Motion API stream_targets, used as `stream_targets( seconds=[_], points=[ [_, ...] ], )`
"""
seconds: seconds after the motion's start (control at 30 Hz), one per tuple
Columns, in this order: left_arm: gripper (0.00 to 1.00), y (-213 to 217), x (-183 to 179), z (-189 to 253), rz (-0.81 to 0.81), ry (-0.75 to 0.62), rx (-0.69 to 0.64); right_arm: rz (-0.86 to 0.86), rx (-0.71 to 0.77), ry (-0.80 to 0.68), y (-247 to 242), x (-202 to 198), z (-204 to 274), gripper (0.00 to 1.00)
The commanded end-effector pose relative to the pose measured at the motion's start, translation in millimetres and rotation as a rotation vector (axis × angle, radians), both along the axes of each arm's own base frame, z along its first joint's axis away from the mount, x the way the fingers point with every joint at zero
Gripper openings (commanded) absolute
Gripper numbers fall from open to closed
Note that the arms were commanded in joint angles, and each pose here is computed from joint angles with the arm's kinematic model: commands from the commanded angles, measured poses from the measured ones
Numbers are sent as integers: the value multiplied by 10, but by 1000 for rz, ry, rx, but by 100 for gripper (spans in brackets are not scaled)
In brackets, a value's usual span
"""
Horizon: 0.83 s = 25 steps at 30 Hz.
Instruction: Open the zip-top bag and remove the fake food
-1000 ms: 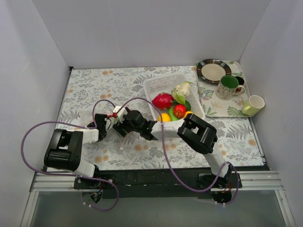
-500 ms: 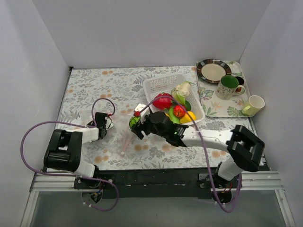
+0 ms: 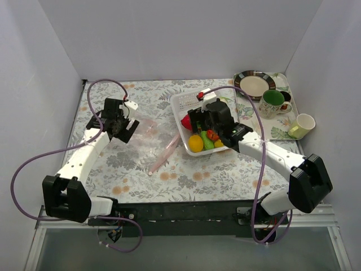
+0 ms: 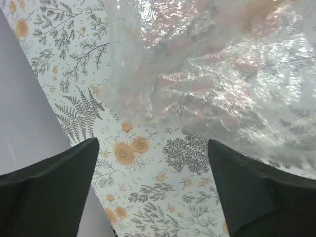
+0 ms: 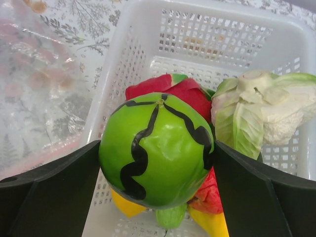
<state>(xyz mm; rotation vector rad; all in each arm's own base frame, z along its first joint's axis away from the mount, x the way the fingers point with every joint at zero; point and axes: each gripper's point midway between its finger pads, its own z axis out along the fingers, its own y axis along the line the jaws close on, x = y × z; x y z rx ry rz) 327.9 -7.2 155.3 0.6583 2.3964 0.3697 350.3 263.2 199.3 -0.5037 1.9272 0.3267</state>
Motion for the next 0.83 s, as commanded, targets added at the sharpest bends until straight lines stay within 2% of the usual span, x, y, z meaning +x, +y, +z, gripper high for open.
stream_targets(
  seconds=[0.0, 0.13, 0.3, 0.4, 0.43, 0.57, 0.8],
  points=[
    [98, -262, -144, 441, -5, -30, -187, -57, -8, 66, -117, -100, 137, 99],
    [98, -409, -207, 878, -28, -103, -291, -99, -2, 88, -291, -245, 251, 98],
    [98, -616, -502, 1193, -74, -125, -442, -151, -18, 155, -537, -490, 218, 98],
    [98, -676, -692, 1251, -64, -149, -521, -170, -25, 185, -685, -659, 152, 98],
    [98, -696, -772, 1141, -60, -123, -539, -168, -18, 179, -716, -698, 163, 99],
    [98, -661, -914, 968, 33, -160, -602, -140, 35, 132, -834, -888, 265, 99],
    [98, -713, -924, 1148, 1, -343, -700, -141, 19, 102, -1035, -1057, 417, 99]
  ],
)
